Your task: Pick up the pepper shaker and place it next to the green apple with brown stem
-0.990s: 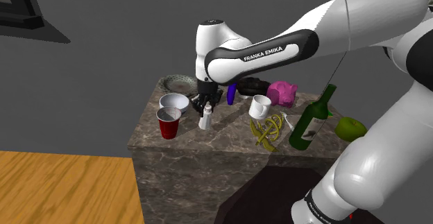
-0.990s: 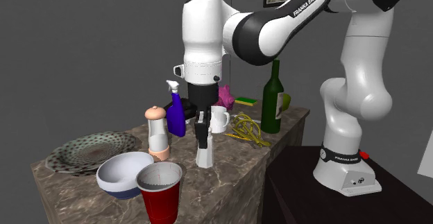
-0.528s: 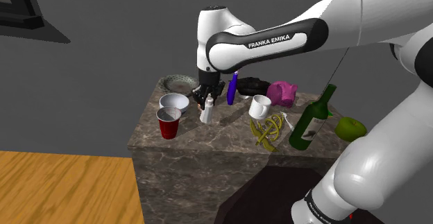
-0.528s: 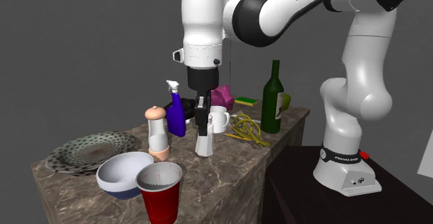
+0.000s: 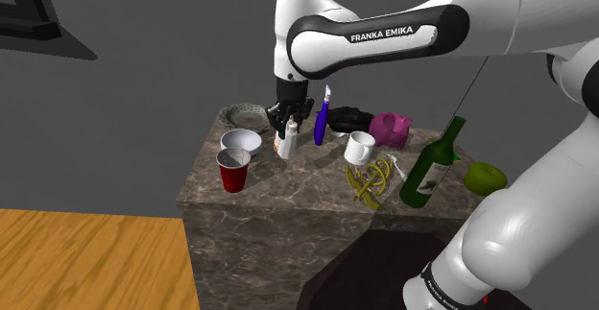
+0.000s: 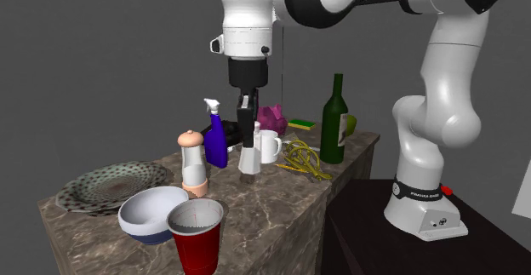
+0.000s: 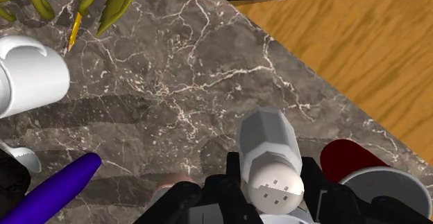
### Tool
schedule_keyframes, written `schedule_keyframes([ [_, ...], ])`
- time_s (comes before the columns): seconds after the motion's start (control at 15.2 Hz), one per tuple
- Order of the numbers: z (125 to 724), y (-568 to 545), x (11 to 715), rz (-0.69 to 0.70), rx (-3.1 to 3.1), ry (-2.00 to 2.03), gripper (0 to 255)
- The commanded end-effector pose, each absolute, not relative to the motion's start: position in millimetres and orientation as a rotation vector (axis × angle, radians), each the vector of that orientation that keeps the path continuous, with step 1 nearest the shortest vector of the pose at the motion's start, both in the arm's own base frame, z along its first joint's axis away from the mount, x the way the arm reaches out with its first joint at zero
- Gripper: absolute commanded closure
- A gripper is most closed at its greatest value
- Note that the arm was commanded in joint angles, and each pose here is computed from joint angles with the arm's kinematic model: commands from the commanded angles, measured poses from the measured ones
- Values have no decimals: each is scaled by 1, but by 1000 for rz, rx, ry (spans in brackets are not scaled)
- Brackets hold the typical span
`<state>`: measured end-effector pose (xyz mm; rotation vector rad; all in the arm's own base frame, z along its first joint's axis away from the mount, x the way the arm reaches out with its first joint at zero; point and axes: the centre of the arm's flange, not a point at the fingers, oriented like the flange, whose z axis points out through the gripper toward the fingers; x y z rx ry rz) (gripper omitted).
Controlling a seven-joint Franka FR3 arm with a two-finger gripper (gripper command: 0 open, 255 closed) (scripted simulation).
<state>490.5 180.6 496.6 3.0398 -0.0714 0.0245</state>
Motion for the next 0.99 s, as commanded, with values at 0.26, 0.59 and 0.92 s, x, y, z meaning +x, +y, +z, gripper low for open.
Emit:
schedule_keyframes([
  [0.26,528,181,490,24,3040,-71,255],
  [0.59,531,133,468,24,3040,-71,255],
  [0.92,531,73,440,24,3040,-71,255],
])
